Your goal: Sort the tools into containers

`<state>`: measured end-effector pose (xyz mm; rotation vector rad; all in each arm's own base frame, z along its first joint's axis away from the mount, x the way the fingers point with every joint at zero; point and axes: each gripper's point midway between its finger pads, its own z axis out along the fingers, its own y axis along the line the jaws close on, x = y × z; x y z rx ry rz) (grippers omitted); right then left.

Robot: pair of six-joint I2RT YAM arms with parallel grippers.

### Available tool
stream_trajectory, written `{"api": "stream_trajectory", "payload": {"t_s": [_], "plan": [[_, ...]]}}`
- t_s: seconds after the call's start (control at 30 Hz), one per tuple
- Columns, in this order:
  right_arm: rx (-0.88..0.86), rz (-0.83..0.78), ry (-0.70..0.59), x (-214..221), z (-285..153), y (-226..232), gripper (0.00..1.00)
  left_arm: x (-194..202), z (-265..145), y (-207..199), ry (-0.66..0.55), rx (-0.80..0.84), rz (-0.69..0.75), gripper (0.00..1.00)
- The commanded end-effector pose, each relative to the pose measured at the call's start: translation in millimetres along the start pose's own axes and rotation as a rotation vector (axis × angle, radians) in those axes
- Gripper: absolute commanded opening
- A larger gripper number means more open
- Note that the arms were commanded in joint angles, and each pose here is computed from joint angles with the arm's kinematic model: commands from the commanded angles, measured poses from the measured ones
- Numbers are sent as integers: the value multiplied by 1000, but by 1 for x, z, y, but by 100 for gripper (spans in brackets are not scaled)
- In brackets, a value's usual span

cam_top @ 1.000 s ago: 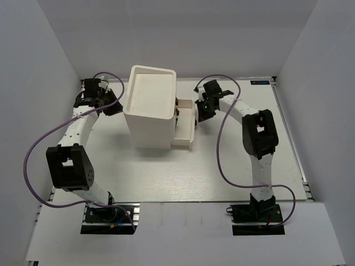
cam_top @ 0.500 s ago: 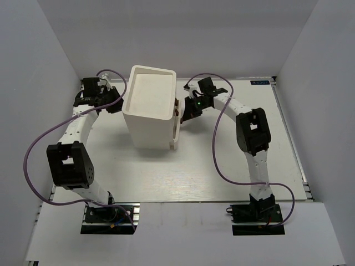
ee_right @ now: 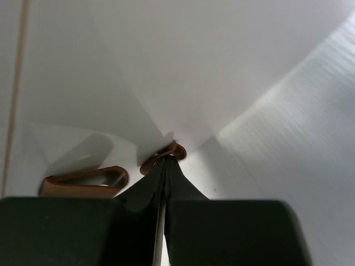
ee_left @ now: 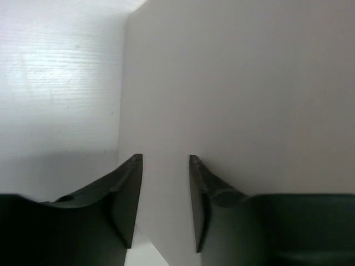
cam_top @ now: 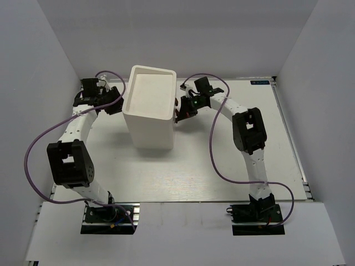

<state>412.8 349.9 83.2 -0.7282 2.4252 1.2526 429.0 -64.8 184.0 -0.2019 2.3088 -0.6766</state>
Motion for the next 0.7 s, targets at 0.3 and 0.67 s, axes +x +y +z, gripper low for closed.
{"api": "stream_trajectory", "payload": {"t_s": [0.3,0.67], "plan": [[435,-269,-109,31,-120,-25,91,-48,-107,24,-324,-344,-138,99],[647,-242,-145,43,-190,-2,91,-58,-223,-86,-656,-34,398,99]]}}
